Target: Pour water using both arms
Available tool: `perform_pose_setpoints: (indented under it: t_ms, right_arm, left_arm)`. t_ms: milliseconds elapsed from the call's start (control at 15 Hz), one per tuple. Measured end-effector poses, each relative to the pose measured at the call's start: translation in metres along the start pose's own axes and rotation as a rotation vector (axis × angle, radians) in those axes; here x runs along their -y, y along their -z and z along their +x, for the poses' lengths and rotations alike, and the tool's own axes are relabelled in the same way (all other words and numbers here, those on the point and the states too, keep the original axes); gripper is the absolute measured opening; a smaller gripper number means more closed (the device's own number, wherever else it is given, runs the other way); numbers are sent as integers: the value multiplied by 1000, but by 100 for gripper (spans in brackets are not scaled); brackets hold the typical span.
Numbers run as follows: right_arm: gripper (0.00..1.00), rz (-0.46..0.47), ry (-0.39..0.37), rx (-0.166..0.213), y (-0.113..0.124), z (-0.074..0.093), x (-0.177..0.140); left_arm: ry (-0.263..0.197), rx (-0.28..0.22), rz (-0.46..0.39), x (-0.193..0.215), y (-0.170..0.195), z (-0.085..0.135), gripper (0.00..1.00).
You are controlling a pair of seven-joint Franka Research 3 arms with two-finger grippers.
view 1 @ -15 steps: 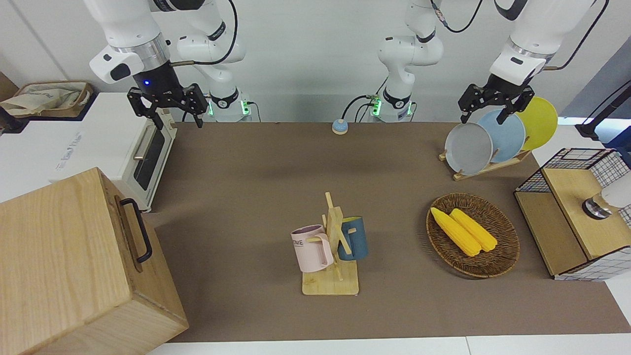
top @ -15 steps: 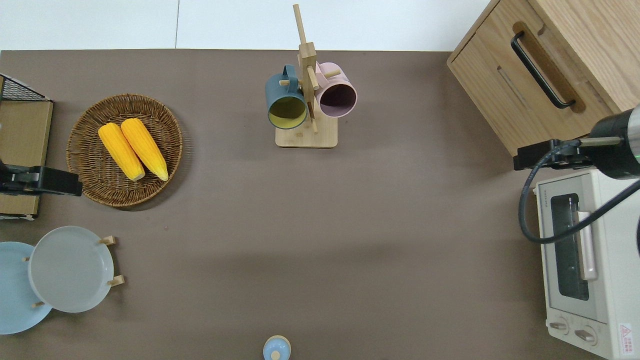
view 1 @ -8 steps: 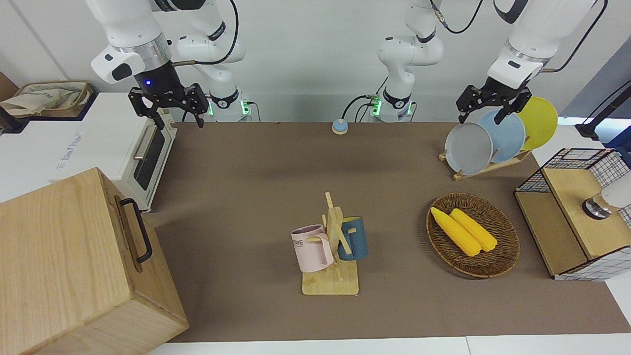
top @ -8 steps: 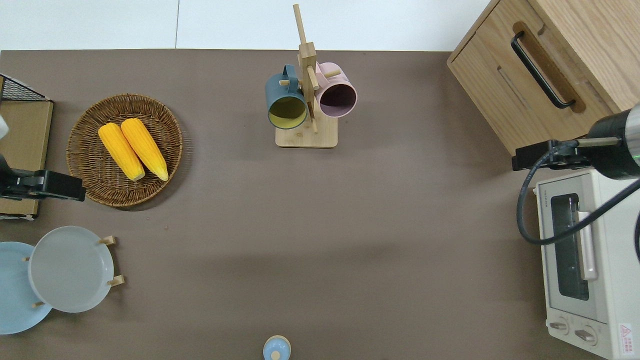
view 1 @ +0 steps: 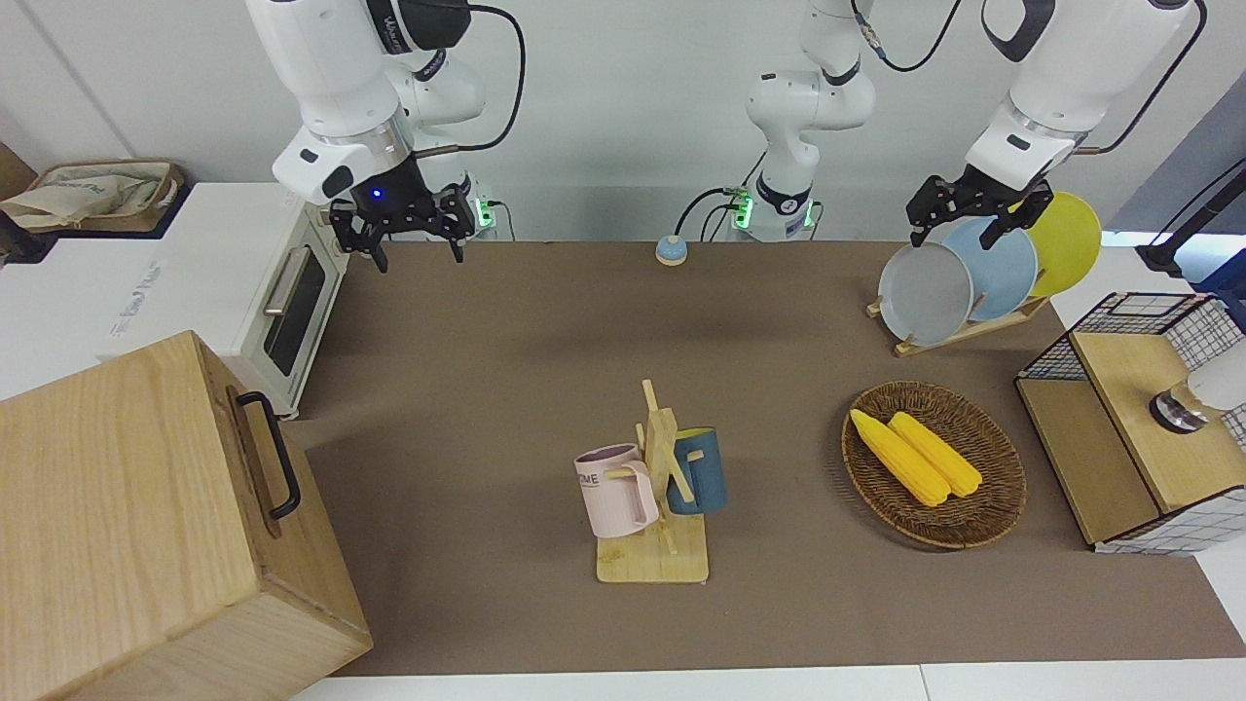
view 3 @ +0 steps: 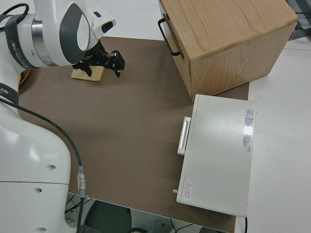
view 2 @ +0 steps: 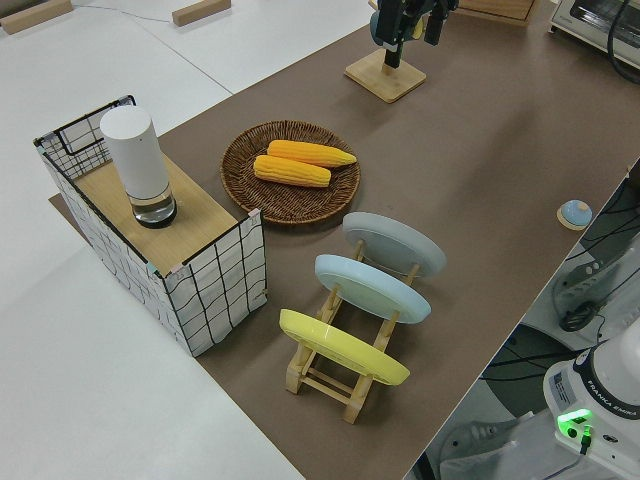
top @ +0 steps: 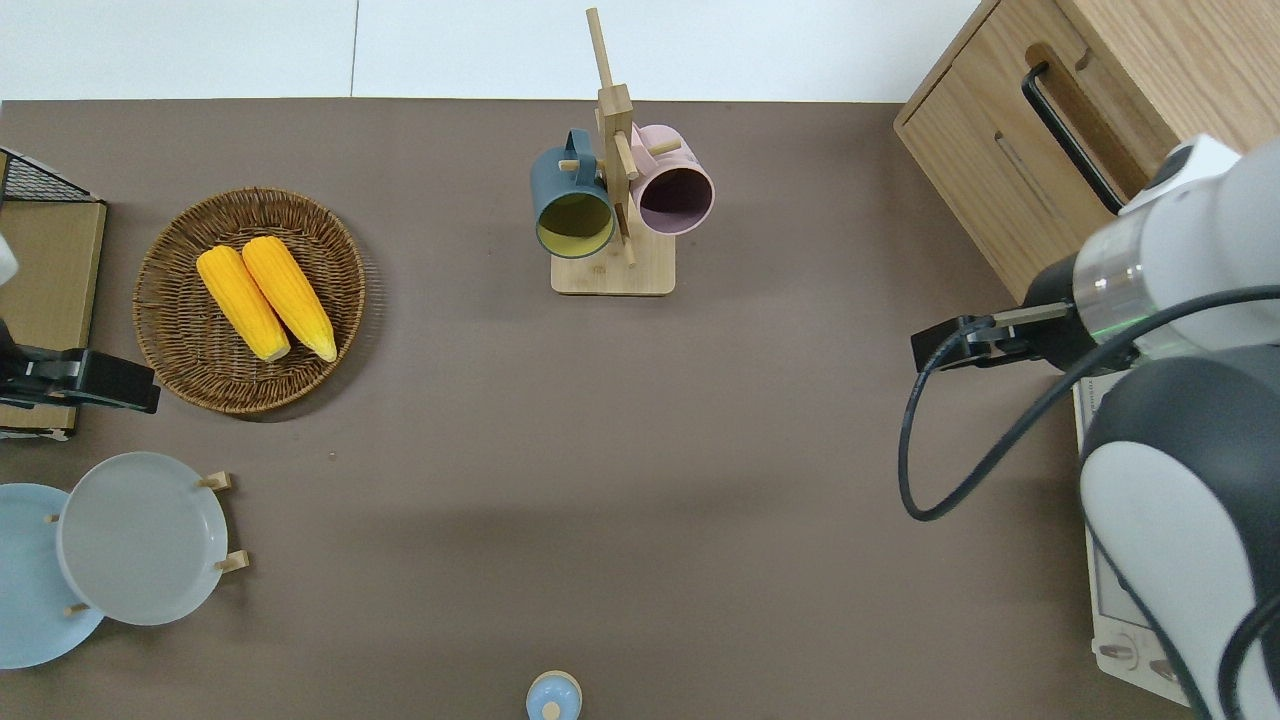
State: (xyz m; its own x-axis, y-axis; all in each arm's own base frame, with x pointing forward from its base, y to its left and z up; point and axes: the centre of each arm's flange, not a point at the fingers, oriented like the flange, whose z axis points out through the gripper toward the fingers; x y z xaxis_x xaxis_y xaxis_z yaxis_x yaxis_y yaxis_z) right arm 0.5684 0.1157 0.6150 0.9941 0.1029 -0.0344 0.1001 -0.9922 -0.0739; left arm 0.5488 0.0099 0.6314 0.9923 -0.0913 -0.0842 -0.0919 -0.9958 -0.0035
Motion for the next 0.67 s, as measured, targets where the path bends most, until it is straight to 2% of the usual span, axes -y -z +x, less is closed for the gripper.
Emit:
perform_pose_setpoints:
  t_ms: [133,267,400,667]
  right_arm:
    - [100,20,21,16,-17,6,17]
    - [100,23,44,6,-37,18,33]
    - [100,26,67,-18,-56,32,49]
    - [100,35,99,-82,-91,58,76]
  left_arm:
    - [-14,11,36,19,-3,0,100]
    - [-24,21,39,52,-7,-4,100]
    - [-38,19,32,94,-9,-12,100]
    - [-80,-23,40,182,-11,-35,100]
